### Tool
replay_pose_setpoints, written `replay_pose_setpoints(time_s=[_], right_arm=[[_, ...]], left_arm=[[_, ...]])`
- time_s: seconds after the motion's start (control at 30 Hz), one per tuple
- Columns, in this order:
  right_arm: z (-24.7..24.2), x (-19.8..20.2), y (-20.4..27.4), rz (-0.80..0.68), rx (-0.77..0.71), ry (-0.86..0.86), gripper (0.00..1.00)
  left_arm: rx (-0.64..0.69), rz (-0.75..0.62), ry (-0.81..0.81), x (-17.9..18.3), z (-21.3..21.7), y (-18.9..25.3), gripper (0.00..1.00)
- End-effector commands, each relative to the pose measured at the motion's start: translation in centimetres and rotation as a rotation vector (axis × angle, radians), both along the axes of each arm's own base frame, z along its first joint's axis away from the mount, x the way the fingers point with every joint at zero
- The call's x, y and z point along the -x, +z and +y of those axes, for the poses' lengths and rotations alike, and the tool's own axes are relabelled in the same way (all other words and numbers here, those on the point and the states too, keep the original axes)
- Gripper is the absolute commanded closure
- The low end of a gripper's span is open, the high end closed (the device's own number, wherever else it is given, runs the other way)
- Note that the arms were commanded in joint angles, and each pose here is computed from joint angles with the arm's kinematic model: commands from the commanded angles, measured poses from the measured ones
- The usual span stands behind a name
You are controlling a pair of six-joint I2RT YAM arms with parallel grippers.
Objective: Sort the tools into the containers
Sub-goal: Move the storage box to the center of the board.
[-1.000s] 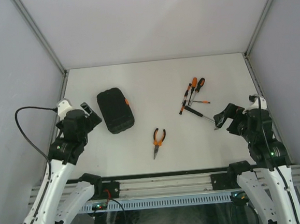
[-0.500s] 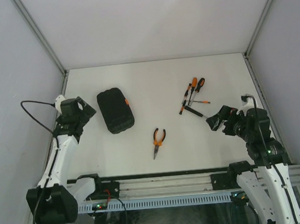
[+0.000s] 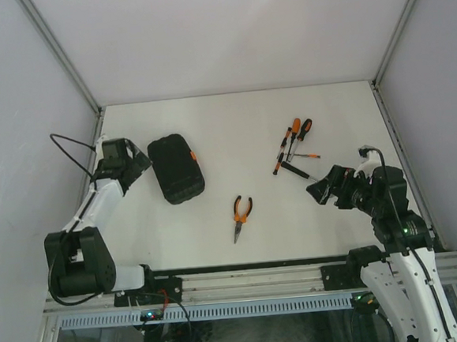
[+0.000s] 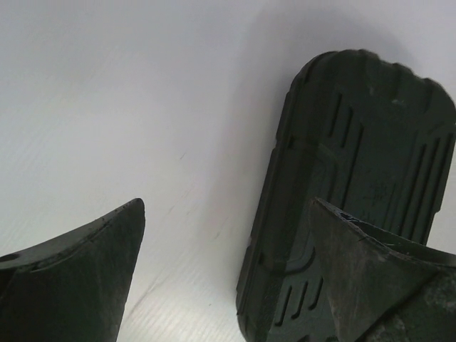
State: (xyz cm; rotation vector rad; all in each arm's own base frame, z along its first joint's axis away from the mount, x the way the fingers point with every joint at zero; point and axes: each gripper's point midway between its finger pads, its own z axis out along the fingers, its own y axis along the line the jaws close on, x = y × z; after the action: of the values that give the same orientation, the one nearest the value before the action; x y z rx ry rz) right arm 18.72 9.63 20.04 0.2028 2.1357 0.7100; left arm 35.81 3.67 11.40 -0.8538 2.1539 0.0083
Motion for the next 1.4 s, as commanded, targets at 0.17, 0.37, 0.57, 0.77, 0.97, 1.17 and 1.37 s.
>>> replay_pose_setpoints(time_s=[0.17,0.37,0.57,0.77,0.97,1.17,1.37], right_arm=[[0.8,-0.5,0.3,-0.035,-0.022,0.05,0.05],[1.1,-0.6,0.0,-0.029,-0.028,0.06,0.05],[1.3,-0.7,-0.2,-0.019,-0.037,0.068,0.05],[1.4,-0.6,-0.6,-0.009,-0.042,0.071,0.06],[1.4,-0.4,-0.6,-0.007,-0.042,0.072,0.06],[1.3,-0.2,-0.8,-0.008,-0.046,0.061,0.06],[1.3,0.1,-1.0,-0.005,-0.048,0.057,0.07]], left_arm=[[0.016,-0.108,-0.055,-5.8,0.6,2.5,0.0],[0.079,-0.111,-0.138,-8.3,-0.8,1.4,0.0],[0.164,-0.156,-0.226,-9.9,-2.8,0.6,0.01],[0.216,-0.119,-0.249,-10.3,-3.7,-1.2,0.02],[0.288,-0.09,-0.313,-10.5,-5.3,-2.5,0.09],[0.32,-0.072,-0.341,-9.9,-6.2,-3.4,0.11],[0.347,-0.079,-0.421,-9.7,-8.8,-3.5,0.15]])
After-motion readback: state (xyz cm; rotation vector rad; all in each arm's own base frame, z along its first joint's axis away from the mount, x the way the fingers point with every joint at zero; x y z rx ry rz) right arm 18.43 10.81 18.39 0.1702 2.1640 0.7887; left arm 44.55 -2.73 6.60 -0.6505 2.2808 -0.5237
